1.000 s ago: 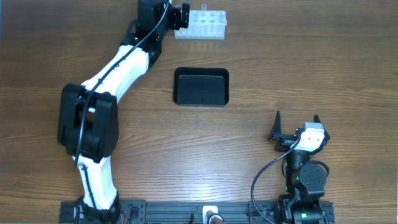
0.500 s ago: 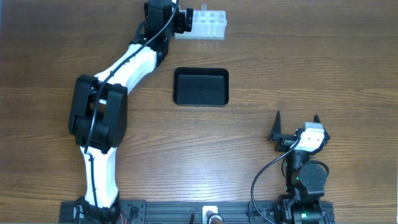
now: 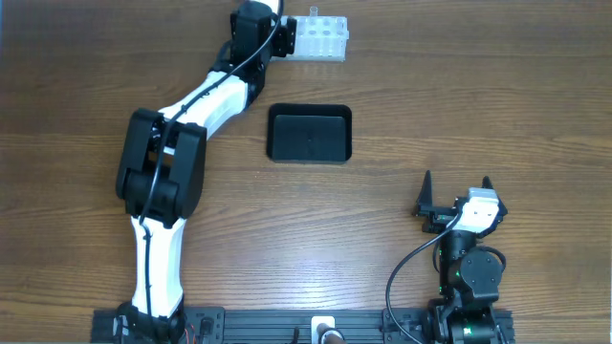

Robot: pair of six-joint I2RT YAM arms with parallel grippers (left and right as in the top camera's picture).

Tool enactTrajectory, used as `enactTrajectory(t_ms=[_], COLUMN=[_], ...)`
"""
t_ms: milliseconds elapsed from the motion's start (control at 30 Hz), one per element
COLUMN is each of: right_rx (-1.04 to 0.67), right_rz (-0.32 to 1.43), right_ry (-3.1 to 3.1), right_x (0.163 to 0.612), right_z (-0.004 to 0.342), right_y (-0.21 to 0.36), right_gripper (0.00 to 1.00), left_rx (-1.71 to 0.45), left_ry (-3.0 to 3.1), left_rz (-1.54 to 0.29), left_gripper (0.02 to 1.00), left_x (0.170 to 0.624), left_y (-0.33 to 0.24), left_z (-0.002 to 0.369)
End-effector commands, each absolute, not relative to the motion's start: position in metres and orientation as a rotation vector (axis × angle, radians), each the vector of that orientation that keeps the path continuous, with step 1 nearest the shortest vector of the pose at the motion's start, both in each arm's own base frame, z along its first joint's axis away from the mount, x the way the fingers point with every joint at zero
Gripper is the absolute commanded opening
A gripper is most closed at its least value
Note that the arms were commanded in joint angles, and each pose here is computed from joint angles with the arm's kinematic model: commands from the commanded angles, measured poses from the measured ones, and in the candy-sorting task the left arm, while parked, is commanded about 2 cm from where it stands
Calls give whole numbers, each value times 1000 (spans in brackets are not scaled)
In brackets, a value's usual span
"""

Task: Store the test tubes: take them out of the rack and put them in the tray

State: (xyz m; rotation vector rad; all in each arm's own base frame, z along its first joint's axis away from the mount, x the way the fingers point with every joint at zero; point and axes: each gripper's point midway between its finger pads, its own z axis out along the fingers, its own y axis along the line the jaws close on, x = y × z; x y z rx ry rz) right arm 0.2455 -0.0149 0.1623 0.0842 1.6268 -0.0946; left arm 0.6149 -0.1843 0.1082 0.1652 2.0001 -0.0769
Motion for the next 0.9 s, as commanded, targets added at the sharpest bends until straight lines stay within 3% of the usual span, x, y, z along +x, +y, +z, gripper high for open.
enactTrajectory(t_ms=[33, 333, 900], right_rx=[75, 75, 75], right_rz=[-82, -82, -82], right_ry=[1627, 1627, 1627], right_x=[246, 246, 246], right_z=[161, 161, 161], right_y=[-12, -12, -12], right_gripper=[991, 991, 991], left_rx=[144, 137, 120], left_ry=[1978, 1957, 1924], left_rz=[-71, -74, -104], left_gripper=[755, 535, 500], left_x=[621, 623, 628], left_y=[-183, -184, -191], left_z=[113, 118, 110])
